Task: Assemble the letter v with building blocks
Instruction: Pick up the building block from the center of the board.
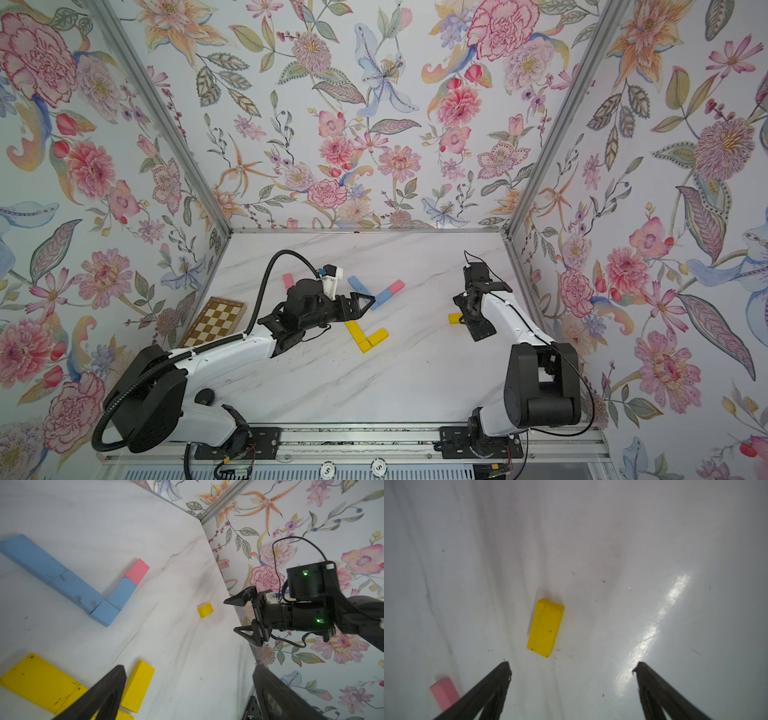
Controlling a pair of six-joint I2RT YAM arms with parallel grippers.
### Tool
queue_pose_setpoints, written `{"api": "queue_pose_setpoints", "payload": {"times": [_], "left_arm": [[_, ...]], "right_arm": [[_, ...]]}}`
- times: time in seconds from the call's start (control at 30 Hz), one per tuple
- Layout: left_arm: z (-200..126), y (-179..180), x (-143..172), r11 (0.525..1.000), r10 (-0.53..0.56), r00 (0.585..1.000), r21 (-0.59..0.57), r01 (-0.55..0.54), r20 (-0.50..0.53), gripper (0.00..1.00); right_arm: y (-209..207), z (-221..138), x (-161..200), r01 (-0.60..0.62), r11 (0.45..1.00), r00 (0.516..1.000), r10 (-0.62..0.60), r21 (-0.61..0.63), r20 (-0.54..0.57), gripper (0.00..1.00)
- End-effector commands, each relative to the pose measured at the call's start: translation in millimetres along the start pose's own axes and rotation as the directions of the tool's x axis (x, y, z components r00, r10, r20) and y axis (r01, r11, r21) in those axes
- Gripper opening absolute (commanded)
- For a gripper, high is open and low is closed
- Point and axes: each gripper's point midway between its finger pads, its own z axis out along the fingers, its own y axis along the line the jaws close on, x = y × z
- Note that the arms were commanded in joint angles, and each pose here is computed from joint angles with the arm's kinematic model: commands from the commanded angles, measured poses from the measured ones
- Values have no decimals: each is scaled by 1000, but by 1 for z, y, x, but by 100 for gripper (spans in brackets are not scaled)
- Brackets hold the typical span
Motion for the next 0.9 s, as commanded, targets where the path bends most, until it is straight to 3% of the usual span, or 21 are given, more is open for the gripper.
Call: {"api": "queue_pose_setpoints", "payload": {"times": [0.0, 0.2, 0.4, 0.6, 0.87], "left_arm": [[19, -12, 13, 998, 64, 997, -8, -64, -44, 99], [41, -21, 34, 999, 51, 994, 0, -51, -101, 99], [46, -14, 37, 998, 53, 991, -38, -58, -122, 99], [53, -10, 38, 995, 64, 988, -66, -74, -143, 99], [59, -6, 39, 995, 52, 987, -79, -64, -151, 99]], "right_arm": [[6, 11, -3, 32, 999, 998, -33, -24, -52, 94], [35, 29, -18, -15, 999, 994, 10, -46, -105, 89], [60, 48, -7, -13, 999, 988, 6, -43, -157, 83], [55, 60, 11, -41, 999, 979, 41, 2, -198, 72], [40, 66, 17, -58, 997, 981, 66, 48, -183, 65]]}}
